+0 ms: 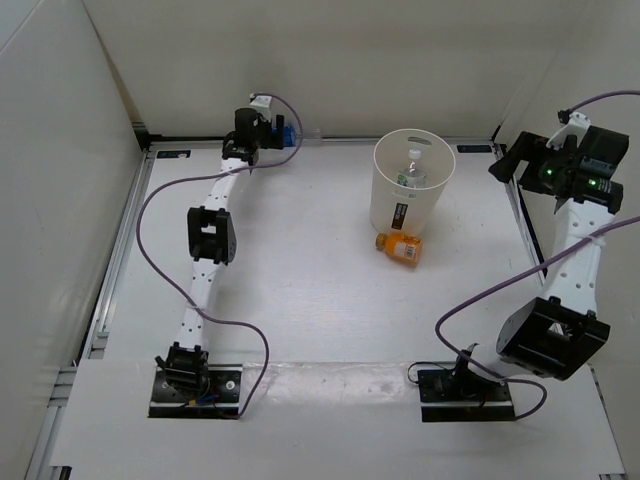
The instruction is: Put the plastic bottles in the bin
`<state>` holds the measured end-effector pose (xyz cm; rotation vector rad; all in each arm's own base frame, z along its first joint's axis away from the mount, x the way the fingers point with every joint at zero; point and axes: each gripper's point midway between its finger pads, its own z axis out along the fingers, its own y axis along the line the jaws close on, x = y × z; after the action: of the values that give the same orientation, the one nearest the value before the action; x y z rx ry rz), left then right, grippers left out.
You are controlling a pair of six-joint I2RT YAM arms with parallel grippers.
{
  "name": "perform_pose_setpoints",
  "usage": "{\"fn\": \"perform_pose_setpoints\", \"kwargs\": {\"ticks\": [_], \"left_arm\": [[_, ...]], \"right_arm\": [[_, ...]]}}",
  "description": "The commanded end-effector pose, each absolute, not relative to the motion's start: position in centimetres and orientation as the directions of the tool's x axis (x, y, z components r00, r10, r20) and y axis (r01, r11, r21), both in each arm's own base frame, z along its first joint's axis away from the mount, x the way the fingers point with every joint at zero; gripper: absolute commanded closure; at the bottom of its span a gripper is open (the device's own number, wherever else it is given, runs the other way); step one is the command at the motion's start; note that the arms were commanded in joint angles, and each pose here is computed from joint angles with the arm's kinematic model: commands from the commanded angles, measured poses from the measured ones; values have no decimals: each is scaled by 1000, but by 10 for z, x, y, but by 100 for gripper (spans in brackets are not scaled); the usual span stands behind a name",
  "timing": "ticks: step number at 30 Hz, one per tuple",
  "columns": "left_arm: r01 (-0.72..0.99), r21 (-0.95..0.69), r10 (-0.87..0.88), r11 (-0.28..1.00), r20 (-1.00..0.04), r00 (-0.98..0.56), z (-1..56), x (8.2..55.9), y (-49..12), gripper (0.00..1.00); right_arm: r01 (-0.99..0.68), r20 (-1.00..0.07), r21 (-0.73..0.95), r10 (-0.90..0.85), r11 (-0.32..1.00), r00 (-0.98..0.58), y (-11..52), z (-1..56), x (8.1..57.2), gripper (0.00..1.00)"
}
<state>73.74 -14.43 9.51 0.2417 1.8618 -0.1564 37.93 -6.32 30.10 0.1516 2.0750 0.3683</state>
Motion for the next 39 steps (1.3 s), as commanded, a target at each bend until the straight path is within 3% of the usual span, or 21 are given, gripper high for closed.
{"fn": "perform_pose_setpoints", "kwargs": {"ticks": [1, 9, 11, 12, 13, 14, 15, 20, 22, 26, 30, 31, 32, 34, 36, 39], "left_arm": [[285, 1, 64, 959, -975, -211, 133, 743, -135, 3], [294, -33, 51, 955, -961, -272, 138, 729, -138, 11], [208, -106, -33, 972, -945, -326, 125, 724, -129, 32], [141, -156, -108, 978, -949, -296, 147, 725, -117, 35], [84, -237, -209, 968, -945, -252, 175, 724, -112, 27], [30, -266, -244, 963, -919, -311, 146, 716, -107, 18], [7, -324, -307, 946, -904, -296, 155, 715, -99, 0], [13, -318, -305, 948, -920, -247, 222, 680, -88, 0], [39, -275, -259, 961, -939, -226, 245, 661, -85, 0], [21, -188, -168, 982, -918, -359, 270, 602, -69, 0], [-51, -151, -156, 987, -841, -518, 255, 534, -45, 0], [-74, -140, -156, 987, -777, -610, 208, 512, -35, 0], [-74, -146, -163, 986, -818, -552, 239, 497, -30, 0], [-97, -142, -172, 985, -815, -554, 220, 473, -23, 0], [-119, -175, -211, 977, -861, -463, 247, 462, -14, 0], [-126, -208, -242, 970, -855, -458, 233, 445, -11, 0]], "right_arm": [[-90, -842, 298, 218, 950, -493, -59, 319, 389, 10], [-150, -867, 154, 60, 977, -495, -41, 323, 411, 10], [-159, -865, 148, 50, 976, -499, -34, 318, 416, 10], [-131, -859, 128, 44, 983, -510, -37, 311, 418, 10], [-121, -868, 113, 38, 986, -495, -38, 312, 425, 10], [-103, -866, 80, 18, 991, -500, -37, 307, 427, 10], [-103, -866, 64, 4, 993, -500, -37, 304, 430, 10], [-83, -860, 106, 49, 991, -508, -39, 284, 452, 10], [-75, -846, 209, 142, 975, -514, -40, 278, 457, 10], [-5, -832, 260, 222, 966, -509, -50, 276, 469, 10], [97, -815, 203, 223, 974, -534, -67, 266, 474, 10], [98, -815, 205, 225, 974, -534, -68, 265, 469, 10], [73, -820, 222, 226, 972, -526, -66, 270, 467, 10], [69, -810, 224, 225, 972, -541, -65, 268, 460, 10], [91, -780, 196, 212, 976, -589, -60, 262, 448, 10], [191, -738, 70, 179, 979, -651, -62, 263, 427, 10]]}}
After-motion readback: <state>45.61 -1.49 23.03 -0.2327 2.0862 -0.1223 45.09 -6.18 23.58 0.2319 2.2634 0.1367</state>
